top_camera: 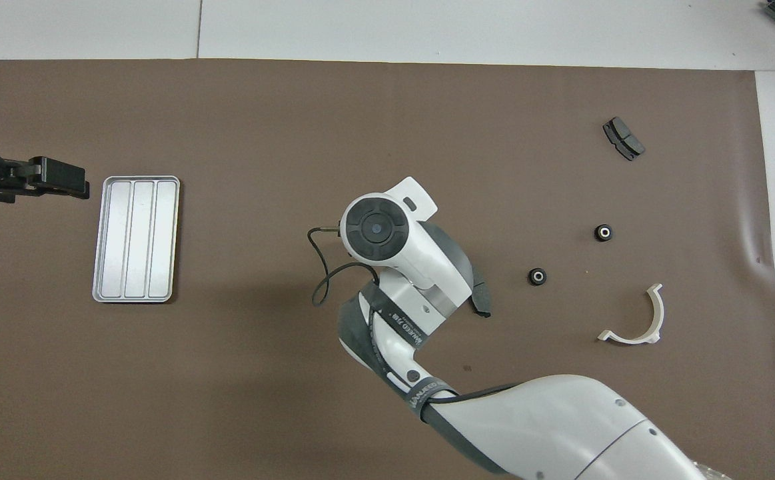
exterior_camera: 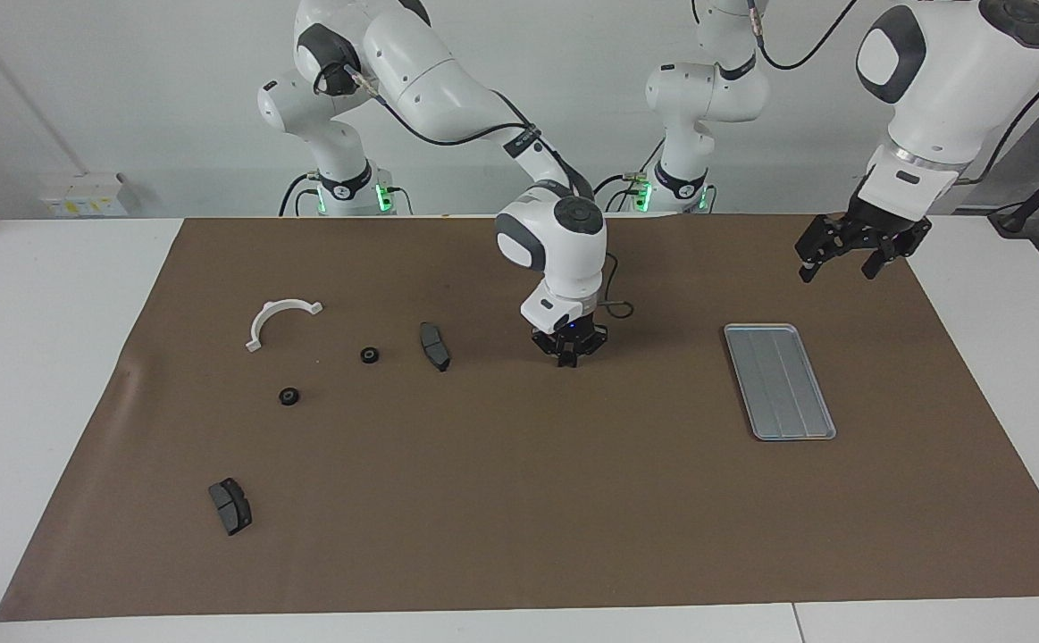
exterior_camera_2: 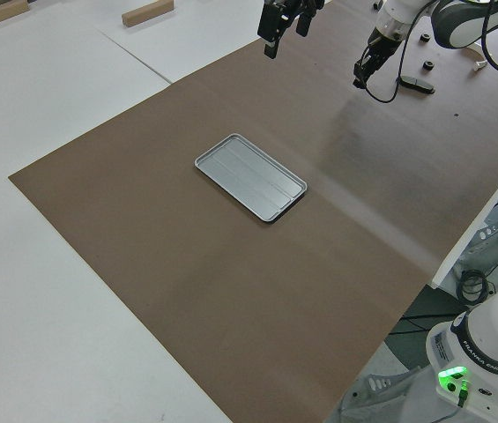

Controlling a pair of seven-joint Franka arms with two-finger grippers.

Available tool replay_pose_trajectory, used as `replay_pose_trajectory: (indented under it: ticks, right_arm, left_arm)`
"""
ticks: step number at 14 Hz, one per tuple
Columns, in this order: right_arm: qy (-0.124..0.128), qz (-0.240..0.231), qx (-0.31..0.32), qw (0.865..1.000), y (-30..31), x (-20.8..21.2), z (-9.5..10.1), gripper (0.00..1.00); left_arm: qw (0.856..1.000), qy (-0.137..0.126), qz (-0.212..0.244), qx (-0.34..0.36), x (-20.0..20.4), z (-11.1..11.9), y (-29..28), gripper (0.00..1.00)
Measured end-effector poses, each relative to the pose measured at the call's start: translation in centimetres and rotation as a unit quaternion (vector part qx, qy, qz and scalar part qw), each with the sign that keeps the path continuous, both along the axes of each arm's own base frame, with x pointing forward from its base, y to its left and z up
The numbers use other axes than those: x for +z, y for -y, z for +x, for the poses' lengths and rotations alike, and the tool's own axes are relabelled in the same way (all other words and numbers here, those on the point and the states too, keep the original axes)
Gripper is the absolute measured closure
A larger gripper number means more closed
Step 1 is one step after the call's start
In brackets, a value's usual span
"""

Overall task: Place bearing gear from tray to pile
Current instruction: 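Carry the gear to the other gears and release it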

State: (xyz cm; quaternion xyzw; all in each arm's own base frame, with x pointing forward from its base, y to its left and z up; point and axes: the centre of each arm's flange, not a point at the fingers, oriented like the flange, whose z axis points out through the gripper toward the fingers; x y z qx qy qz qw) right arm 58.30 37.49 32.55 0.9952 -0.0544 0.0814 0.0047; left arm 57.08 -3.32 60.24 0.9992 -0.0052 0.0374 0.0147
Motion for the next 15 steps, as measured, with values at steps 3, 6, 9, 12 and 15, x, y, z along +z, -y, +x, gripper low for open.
replay_pose_trajectory:
  ticks: [3, 6, 9, 12, 15]
  right_arm:
    - [-0.003, -0.016, 0.014, 1.0, 9.6, 1.1, 3.4, 0.77]
    - [-0.017, -0.031, 0.031, 0.999, 17.1, 0.5, 5.3, 0.77]
    - [-0.032, -0.029, 0.057, 0.997, 22.1, -1.5, 5.7, 0.77]
    - [-0.029, -0.019, 0.075, 0.997, 25.8, -2.9, 6.2, 0.77]
    - [-0.018, -0.017, 0.073, 0.997, 27.1, -3.2, 6.7, 0.71]
  left_arm:
    - [1.0, 0.0, 0.0, 0.005, 0.0, 0.0, -0.6, 0.0]
    - [1.0, -0.018, 0.001, 0.004, -0.6, -0.4, -0.6, 0.0]
    - [0.999, -0.033, 0.002, 0.0, -0.9, -1.1, -0.2, 0.0]
    - [0.999, -0.046, 0.003, -0.002, -1.1, -1.6, -0.1, 0.0]
    - [0.999, -0.05, 0.003, 0.001, -0.8, -1.9, -0.4, 0.0]
